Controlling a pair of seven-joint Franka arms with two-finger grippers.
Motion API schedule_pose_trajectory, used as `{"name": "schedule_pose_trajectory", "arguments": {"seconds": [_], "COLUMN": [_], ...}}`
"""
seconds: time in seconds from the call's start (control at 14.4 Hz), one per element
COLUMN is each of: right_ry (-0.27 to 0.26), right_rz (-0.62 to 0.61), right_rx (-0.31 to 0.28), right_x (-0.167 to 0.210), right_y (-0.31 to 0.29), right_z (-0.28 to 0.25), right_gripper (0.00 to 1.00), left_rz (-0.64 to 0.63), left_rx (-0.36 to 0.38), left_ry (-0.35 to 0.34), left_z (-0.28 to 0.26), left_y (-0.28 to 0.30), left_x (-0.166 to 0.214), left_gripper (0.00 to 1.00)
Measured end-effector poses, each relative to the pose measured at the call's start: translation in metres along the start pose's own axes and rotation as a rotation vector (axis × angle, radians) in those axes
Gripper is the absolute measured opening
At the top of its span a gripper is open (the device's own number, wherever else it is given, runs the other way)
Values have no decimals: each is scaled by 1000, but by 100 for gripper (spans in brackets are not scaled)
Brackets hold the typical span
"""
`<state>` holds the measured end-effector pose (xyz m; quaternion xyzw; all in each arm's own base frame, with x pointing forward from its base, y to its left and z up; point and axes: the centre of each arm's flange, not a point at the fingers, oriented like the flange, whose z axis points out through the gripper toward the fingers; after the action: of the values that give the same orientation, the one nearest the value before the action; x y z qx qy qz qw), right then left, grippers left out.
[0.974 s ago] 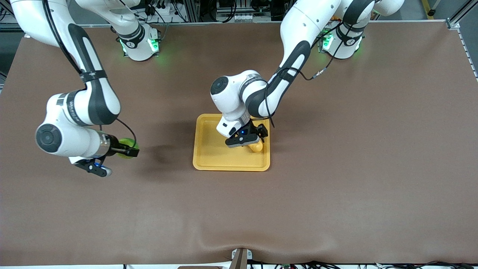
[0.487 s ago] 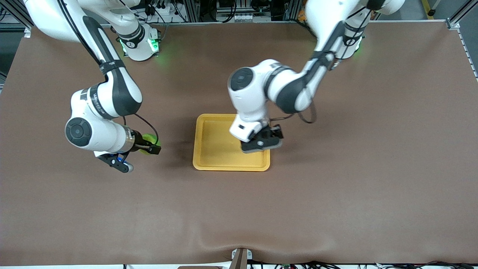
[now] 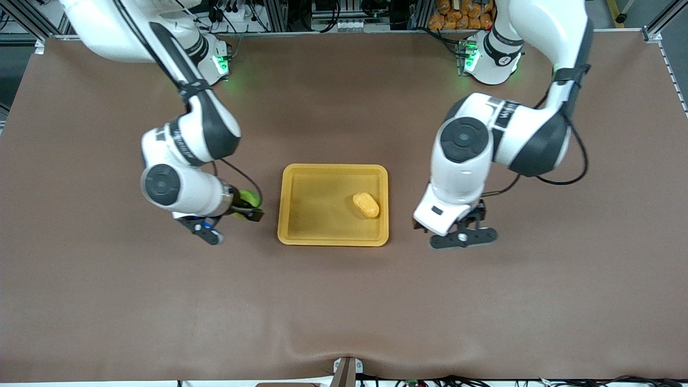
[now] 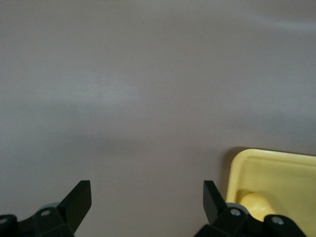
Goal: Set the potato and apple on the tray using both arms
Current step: 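Place the potato in the tray while the right gripper carries the apple, then withdraw the left gripper while the right gripper lowers the apple into the tray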
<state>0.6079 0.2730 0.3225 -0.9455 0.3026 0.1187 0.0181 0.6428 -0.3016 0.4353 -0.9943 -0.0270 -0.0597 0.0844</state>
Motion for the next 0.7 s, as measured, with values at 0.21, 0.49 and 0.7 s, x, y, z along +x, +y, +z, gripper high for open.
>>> {"name": "schedule_pose_trajectory", "arguments": {"seconds": [0.21, 0.49, 0.7], "right_ry": [-8, 3, 25], "right_rz": [39, 88, 111], "right_rx": [-8, 9, -17], "right_x": [-13, -27, -44], "right_y": [-23, -44, -56], "right_z": [25, 56, 79], "right_gripper": [89, 89, 89], "left_rz": [35, 71, 92], "left_rx": [-11, -27, -28], "left_ry": [-75, -188, -248], "left_z": [-15, -47, -61], "left_y": [-46, -118, -171], "left_x": [1, -29, -56], "left_gripper": [100, 100, 100]}}
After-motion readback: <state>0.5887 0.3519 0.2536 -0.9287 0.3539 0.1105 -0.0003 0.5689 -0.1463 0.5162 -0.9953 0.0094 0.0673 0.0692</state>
